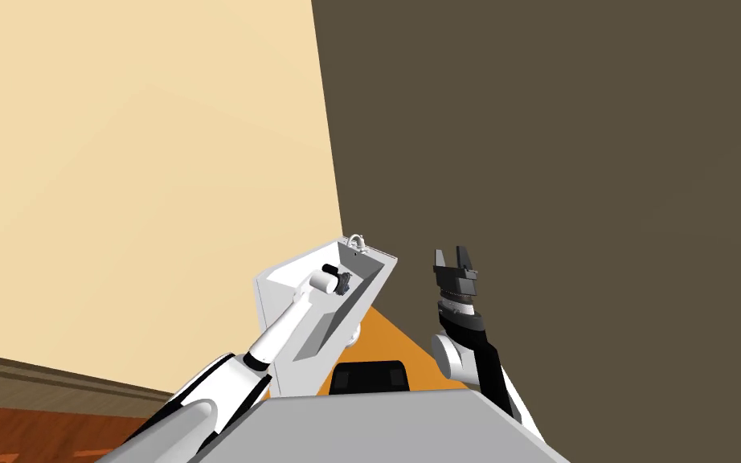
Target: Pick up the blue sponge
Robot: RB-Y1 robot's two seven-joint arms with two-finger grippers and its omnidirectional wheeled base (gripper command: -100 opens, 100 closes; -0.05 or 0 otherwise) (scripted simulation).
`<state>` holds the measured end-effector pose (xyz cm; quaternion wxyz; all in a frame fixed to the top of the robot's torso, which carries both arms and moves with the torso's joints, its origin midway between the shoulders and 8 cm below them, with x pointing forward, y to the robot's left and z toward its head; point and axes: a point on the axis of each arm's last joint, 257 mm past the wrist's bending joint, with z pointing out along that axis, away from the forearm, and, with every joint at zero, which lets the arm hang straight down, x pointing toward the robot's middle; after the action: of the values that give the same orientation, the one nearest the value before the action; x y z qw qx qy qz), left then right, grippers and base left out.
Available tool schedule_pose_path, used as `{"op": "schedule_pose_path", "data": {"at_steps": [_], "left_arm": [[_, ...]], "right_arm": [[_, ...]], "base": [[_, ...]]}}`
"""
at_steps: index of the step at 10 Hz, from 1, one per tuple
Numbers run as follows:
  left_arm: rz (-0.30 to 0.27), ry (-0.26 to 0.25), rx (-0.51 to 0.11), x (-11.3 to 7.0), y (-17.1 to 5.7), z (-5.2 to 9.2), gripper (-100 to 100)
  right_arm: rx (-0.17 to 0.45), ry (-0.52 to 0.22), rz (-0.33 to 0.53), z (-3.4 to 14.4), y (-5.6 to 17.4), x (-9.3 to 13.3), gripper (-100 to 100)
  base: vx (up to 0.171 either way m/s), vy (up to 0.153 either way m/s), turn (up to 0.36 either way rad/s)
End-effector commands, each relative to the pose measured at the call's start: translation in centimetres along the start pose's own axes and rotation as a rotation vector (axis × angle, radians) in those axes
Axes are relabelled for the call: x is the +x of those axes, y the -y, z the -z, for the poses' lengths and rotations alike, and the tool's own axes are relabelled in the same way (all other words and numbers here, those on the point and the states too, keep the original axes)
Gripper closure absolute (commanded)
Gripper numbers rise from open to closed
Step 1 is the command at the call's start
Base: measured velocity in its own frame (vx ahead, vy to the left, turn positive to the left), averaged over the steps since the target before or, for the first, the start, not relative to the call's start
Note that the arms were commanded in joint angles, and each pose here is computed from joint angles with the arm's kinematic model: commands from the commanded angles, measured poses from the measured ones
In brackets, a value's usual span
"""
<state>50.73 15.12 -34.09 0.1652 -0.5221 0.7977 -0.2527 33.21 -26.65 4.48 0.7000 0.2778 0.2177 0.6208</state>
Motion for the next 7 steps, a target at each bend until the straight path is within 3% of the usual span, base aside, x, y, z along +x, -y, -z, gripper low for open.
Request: {"op": "schedule_pose_path", "data": {"at_steps": [1,7], "left_arm": [[-0.009,-0.010,-0.058,0.1,-0.8,-0.2,-100],[-0.028,-0.034,-0.233,0.1,-3.6,0.1,-100]], "right_arm": [[0.000,0.000,0.000,0.0,0.0,0.0,0],[0.000,0.000,0.000,0.0,0.0,0.0,0]], "base": [[0.022,0.014,-0.072],[0.023,0.015,-0.040]]}}
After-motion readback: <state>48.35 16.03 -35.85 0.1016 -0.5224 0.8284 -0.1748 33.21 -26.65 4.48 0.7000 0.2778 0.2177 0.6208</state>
